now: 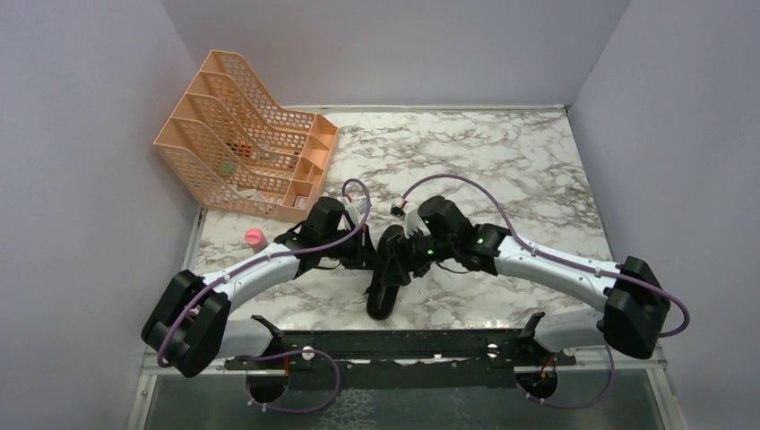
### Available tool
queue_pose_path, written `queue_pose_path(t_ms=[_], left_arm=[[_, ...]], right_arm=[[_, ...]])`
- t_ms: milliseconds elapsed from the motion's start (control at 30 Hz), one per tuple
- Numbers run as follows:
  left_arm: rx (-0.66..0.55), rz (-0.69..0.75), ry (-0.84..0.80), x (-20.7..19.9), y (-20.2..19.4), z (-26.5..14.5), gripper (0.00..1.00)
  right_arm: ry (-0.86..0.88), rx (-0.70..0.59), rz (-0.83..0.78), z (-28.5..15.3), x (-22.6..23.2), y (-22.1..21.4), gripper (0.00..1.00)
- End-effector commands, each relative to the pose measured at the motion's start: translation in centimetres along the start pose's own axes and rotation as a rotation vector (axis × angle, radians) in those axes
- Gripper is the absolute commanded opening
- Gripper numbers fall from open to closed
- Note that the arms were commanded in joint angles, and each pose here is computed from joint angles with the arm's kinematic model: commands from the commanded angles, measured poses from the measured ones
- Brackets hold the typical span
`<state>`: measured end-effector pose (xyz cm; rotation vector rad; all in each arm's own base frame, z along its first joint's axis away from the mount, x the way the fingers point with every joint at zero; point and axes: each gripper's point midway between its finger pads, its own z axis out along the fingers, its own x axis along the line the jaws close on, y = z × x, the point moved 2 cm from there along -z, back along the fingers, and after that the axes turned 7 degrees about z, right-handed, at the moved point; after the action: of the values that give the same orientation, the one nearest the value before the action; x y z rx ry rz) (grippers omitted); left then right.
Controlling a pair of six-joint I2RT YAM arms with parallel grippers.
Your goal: Tie the shoes
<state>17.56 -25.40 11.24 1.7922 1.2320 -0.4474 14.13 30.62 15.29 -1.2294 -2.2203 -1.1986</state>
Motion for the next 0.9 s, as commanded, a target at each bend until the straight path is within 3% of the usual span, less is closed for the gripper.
queue_pose_path(t_ms=[0,100,233,367,467,867], left_arm=[[-0.038,0.003,0.003,-0.1,0.8,-0.1,0.0],[-0.04,-0.002,0.001,-0.1,0.8,-0.1,0.0],[-0.051,-0.006,0.0,-0.3,1.0,-0.2,0.0],[-0.056,-0.009,0.002,-0.3,1.1,-0.2,0.0],[-0.059,-0.018,0.008,-0.2,1.0,-0.2,0.0],[-0.116,-0.025,0.036,0.2,1.6,-0.9,0.0]], right_arm=[[-0.041,0.022,-0.038,1.4,0.9,0.7,0.63],[-0.135,0.022,-0.034,1.9,-0.2,0.5,0.62],[-0.246,0.041,-0.019,1.8,-1.6,0.2,0.51],[-0.265,0.023,0.001,1.2,-2.0,-0.4,0.28],[-0.246,0.017,0.009,0.8,-2.0,-1.0,0.02],[-0.163,0.043,0.053,0.7,-2.2,-4.1,0.01]])
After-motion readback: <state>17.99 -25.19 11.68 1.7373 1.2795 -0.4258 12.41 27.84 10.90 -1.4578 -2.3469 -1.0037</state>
